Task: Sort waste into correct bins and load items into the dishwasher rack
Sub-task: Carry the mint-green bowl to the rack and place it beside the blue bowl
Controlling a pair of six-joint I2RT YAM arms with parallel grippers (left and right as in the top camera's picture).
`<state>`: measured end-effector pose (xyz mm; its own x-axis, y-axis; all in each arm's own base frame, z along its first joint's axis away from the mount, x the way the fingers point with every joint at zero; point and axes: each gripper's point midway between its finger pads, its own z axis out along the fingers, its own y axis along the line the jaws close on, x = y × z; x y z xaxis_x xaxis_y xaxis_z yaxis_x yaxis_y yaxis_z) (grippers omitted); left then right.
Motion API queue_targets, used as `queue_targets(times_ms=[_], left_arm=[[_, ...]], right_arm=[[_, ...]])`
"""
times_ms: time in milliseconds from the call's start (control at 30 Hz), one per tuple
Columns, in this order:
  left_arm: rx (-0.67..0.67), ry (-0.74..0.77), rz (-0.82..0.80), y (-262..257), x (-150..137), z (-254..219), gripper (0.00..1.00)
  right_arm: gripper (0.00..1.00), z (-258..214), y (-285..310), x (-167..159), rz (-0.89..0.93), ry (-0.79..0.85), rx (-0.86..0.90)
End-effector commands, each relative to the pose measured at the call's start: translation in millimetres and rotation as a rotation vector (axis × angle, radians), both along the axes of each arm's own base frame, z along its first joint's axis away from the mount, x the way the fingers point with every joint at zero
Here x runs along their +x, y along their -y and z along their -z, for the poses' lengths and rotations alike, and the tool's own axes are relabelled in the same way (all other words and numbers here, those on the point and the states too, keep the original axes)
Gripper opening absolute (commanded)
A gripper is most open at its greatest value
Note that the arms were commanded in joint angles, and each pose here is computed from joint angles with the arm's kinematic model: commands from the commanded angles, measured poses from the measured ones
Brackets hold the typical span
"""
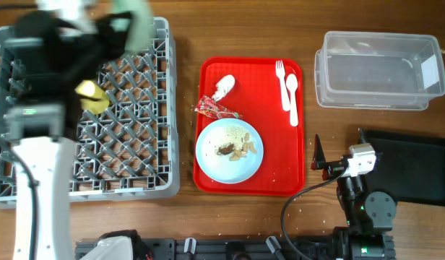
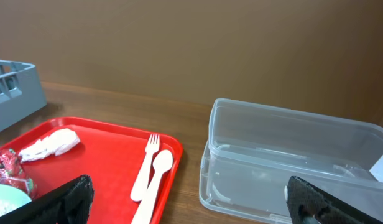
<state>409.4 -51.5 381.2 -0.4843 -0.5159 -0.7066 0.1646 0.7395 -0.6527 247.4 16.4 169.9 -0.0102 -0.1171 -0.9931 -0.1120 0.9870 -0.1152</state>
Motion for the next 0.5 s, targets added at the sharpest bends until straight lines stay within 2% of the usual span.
queue_targets(times_ms=[0, 133, 267, 400, 467], left_arm=[[-0.291, -0.152, -0.024, -81.7, 7.0, 29.3, 0.04], [-0.480, -0.214, -0.080, -171.9, 34.5, 86.1, 0.04], [-0.647, -0.242, -0.090, -226.9, 57.7, 142.7, 0.04], [-0.702, -0.231, -0.110, -250.7, 70.3, 171.0, 0.04], [-0.680, -0.201, -0.103, -254.9, 75.2, 175.9, 0.05]], right_arm=[[1.00, -1.2, 1.0, 0.0, 0.008, 0.007, -0.011], [1.00, -1.3, 1.0, 0.0, 0.008, 0.008, -0.011], [1.00, -1.3, 1.0, 0.0, 0.008, 0.008, -0.011], [1.00, -1.3, 1.0, 0.0, 0.008, 0.008, -0.011], [1.00, -1.2, 1.0, 0.0, 0.008, 0.007, -0.011]])
